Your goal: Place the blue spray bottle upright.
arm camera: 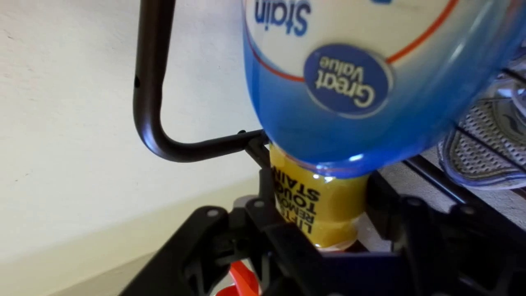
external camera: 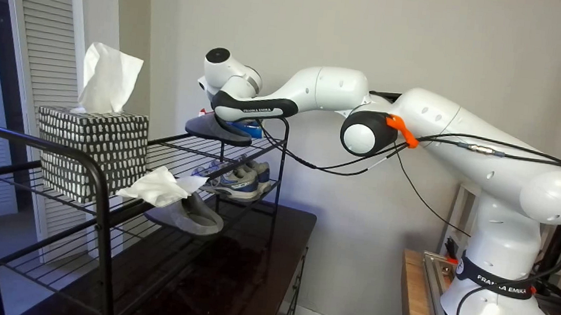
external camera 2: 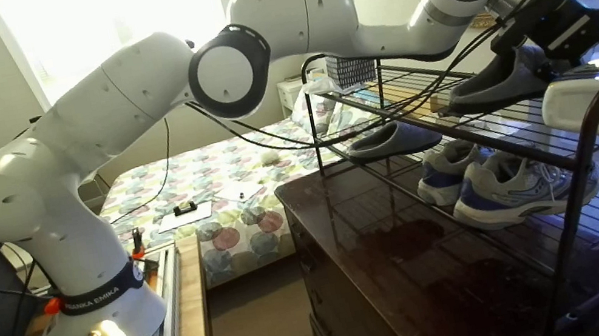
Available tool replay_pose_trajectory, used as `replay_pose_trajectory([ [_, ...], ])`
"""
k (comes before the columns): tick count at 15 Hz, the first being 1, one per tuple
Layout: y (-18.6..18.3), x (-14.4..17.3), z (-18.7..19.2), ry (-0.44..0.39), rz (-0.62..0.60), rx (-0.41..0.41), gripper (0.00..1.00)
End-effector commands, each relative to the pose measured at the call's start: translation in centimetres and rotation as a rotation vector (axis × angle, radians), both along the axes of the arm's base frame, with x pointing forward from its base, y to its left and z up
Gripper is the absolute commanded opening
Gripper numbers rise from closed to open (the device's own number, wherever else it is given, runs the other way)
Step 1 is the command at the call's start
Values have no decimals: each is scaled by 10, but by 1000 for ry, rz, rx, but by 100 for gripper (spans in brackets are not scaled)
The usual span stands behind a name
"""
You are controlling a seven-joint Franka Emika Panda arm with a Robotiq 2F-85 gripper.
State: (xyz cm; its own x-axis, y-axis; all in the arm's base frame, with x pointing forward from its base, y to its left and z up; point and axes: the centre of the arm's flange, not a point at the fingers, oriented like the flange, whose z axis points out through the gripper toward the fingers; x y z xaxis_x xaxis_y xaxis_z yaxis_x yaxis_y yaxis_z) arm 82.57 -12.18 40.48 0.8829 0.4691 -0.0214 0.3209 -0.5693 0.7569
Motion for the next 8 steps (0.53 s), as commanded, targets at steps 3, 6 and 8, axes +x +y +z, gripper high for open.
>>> replay_pose_trajectory([
  [3, -4, 20, 54, -53, -59, 83, 30],
  [6, -8, 11, 74, -89, -93, 150, 30],
  [8, -10, 3, 90, -121, -110, 191, 30],
])
